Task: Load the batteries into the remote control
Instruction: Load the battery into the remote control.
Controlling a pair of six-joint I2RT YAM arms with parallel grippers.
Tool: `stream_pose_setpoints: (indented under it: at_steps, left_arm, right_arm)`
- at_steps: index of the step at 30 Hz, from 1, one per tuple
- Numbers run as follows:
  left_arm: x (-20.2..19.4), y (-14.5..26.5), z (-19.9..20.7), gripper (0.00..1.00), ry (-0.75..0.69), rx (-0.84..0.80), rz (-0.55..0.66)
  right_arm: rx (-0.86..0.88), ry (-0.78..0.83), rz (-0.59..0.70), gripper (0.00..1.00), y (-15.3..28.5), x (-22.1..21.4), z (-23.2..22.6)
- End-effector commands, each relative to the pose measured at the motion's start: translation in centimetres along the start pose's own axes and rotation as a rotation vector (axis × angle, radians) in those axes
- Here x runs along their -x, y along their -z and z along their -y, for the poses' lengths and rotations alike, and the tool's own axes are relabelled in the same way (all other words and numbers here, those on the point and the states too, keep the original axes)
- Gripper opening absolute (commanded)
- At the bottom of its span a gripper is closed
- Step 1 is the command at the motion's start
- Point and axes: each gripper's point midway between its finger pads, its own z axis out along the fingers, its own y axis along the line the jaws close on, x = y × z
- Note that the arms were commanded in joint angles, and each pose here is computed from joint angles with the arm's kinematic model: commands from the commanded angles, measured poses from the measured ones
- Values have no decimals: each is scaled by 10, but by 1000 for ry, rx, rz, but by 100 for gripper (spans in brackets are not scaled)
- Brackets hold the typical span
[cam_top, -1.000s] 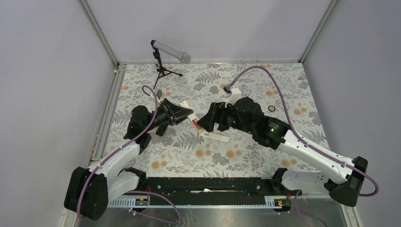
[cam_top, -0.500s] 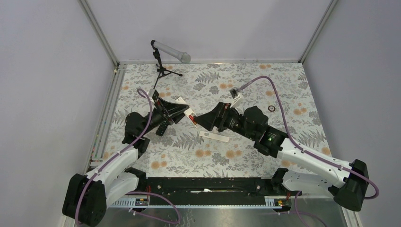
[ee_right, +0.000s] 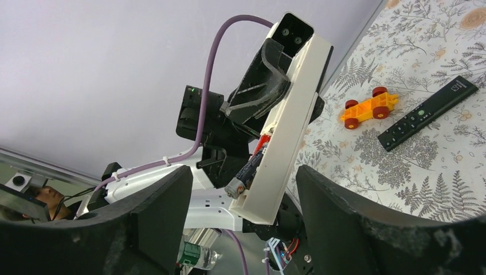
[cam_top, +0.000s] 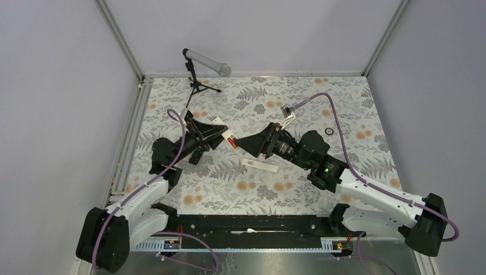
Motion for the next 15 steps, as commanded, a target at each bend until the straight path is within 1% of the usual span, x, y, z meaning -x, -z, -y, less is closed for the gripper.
stream_pose_setpoints:
  at_steps: [1,5,11,15]
  left_arm:
    - [-1,2,21,0,-17,-83,10]
    - [0,2,20,0,-6,-81,12]
    - [-1,3,20,0,-2,-82,12]
    - [-2,3,21,0,-7,-81,8]
  right_arm:
    - [103,25,45,71,2,11,-23]
    - [123,43,35,66,1,8,-24]
    - [115,41,26,53,-3,6,-22]
    - [105,40,19,48,-6,6,-20]
